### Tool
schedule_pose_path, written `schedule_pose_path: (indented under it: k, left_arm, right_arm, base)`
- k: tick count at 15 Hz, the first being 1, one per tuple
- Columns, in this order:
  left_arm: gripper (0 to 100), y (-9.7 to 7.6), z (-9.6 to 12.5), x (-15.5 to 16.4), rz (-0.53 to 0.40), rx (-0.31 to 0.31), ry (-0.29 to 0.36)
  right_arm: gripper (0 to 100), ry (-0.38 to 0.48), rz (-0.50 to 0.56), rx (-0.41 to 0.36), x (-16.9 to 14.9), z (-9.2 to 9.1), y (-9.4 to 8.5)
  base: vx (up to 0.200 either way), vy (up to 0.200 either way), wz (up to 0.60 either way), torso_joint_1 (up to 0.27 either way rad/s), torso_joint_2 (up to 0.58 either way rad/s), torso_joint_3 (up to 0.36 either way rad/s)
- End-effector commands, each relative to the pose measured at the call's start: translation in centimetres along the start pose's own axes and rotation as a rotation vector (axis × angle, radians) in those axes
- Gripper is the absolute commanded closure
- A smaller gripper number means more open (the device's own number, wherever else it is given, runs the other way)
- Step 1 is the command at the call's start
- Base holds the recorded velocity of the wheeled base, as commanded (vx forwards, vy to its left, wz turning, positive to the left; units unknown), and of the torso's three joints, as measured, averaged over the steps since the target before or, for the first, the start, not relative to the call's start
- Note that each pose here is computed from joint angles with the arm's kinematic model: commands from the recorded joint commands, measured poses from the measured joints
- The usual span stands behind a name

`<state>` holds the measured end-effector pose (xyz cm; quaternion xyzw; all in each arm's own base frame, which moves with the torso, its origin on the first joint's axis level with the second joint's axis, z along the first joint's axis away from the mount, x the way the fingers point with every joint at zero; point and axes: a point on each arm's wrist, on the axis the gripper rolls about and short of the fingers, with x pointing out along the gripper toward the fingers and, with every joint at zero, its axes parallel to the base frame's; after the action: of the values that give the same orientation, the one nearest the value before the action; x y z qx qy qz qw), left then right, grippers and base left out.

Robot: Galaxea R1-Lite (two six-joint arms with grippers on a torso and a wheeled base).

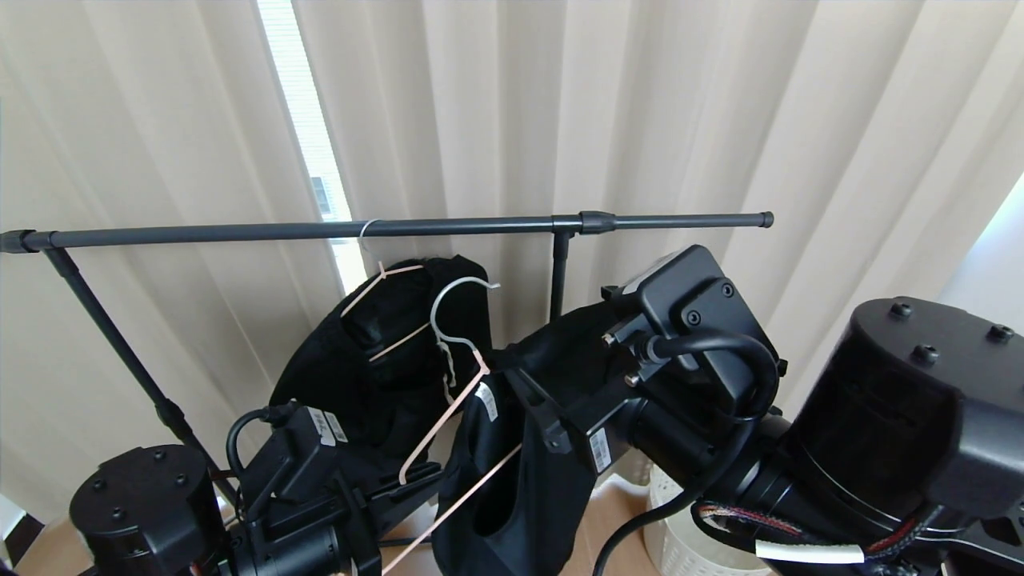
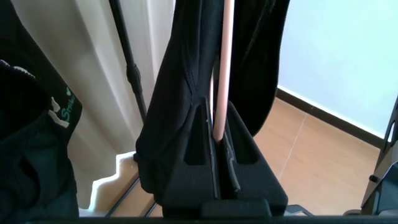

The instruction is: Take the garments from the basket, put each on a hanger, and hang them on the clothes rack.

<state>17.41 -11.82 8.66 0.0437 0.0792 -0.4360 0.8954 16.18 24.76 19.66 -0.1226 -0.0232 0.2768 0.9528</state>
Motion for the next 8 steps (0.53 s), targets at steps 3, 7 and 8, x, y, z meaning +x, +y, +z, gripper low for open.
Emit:
schedule_pose_path:
  k: [3,7,8]
  left_arm:
    - [100,0.0,0.0,-0.1,-0.001,-0.018,0.001]
    - [100,0.0,-0.1,-0.1,-0.001,-0.02,0.004]
    - [100,0.0,-0.1,-0.1,-0.003,-0.021,0.005]
  right_arm:
    - [0,0.049,0.014,-0.043,0.2,-1.3,0.4]
    - [0,0.081,0.089,-0.152,-1.1,-2.7,0.3]
    - [0,0.08,0.102,-0.164,-1.3,-2.8,0.2]
  base:
    - [0.0,0.0,0.0,0.0,0.0,0.0]
    - [0.0,0.0,0.0,0.0,0.0,0.0]
    - [0.0,0.0,0.0,0.0,0.0,0.0]
